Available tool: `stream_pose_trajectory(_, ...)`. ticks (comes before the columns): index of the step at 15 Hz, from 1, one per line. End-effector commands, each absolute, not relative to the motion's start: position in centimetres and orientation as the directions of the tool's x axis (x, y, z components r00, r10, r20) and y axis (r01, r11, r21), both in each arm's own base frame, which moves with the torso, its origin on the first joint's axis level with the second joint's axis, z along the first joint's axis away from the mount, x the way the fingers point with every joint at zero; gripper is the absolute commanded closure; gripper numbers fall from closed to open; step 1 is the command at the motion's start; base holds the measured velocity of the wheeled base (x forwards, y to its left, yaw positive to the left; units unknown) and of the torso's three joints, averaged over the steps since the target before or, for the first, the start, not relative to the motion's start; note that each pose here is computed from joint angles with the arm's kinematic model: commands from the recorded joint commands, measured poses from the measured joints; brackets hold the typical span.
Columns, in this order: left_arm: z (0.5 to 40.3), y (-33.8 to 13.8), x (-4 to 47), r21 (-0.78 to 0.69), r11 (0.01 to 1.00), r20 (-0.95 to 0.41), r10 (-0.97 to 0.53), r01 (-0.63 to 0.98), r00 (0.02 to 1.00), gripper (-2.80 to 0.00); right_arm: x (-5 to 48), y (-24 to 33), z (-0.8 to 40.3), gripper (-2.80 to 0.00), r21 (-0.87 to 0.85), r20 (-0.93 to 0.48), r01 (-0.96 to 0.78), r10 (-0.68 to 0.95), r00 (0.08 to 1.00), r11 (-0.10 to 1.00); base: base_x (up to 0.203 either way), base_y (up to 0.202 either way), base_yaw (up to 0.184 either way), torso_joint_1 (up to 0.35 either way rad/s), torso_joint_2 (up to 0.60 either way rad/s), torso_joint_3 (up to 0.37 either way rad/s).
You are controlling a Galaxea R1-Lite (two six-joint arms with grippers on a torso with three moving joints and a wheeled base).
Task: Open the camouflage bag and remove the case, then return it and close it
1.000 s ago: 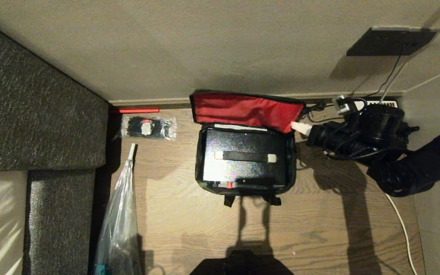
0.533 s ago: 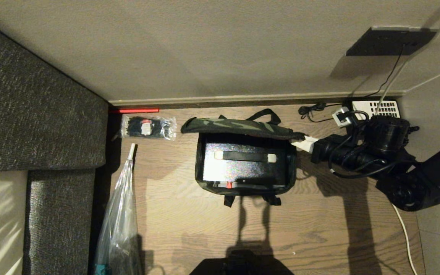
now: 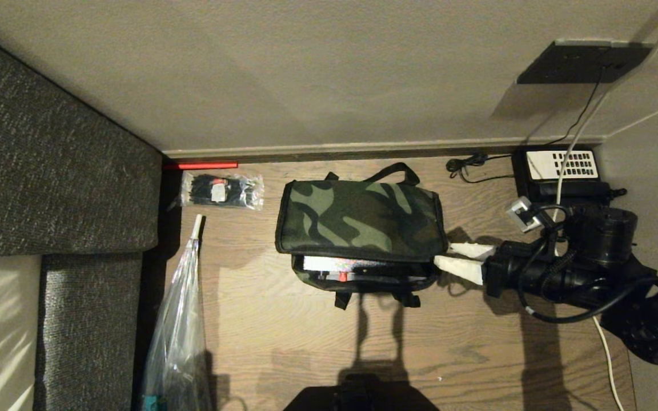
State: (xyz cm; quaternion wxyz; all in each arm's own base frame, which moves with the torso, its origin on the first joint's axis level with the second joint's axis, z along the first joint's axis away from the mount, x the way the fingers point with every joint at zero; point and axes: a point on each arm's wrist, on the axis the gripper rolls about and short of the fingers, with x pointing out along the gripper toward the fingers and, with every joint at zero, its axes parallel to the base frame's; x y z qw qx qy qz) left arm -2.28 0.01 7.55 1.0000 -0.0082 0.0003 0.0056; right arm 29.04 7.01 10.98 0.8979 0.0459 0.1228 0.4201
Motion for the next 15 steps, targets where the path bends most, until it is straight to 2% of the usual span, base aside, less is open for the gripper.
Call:
stream_pose_trajectory(1, 7.5, 0.0, -2.3, -0.017, 1.000, -0.002, 0.012, -0.012, 1.000, 0.00, 25.8, 6.3, 12.8, -2.80, 0.164, -0.154, -0.758, 0.775, 0.613, 0.632, 0.000, 0.000, 0.000, 0.000, 0.00, 0.000)
stream_pose_trajectory(5, 7.5, 0.0, -2.3, -0.017, 1.000, -0.002, 0.014, -0.014, 1.000, 0.00, 20.8, 5.3, 16.1, -2.80, 0.131, -0.095, -0.766, 0.777, 0.622, 0.629, 0.000, 0.000, 0.000, 0.000, 0.00, 0.000)
stream_pose_trajectory(6, 7.5, 0.0, -2.3, -0.017, 1.000, -0.002, 0.012, -0.012, 1.000, 0.00, 19.4, 5.1, 16.8, 0.00, 0.145, -0.091, -0.764, 0.778, 0.622, 0.629, 0.000, 0.000, 0.000, 0.000, 0.00, 0.000)
stream_pose_trajectory(12, 7.5, 0.0, -2.3, -0.017, 1.000, -0.002, 0.012, -0.012, 1.000, 0.00, 10.3, 3.4, 18.4, 0.00, 0.286, -0.171, -0.703, 0.757, 0.631, 0.651, 0.000, 0.000, 0.000, 0.000, 0.00, 0.000)
stream_pose_trajectory(13, 7.5, 0.0, -2.3, -0.017, 1.000, -0.002, 0.014, -0.014, 1.000, 0.00, 8.4, 2.9, 18.3, 0.00, 0.283, -0.185, -0.674, 0.729, 0.660, 0.682, 0.000, 0.000, 0.000, 0.000, 0.00, 0.000)
stream_pose_trajectory(15, 7.5, 0.0, -2.3, -0.017, 1.000, -0.002, 0.012, -0.012, 1.000, 0.00, 4.3, 1.8, 17.4, 0.00, 0.213, -0.238, -0.543, 0.582, 0.778, 0.812, 0.000, 0.000, 0.000, 0.000, 0.00, 0.000)
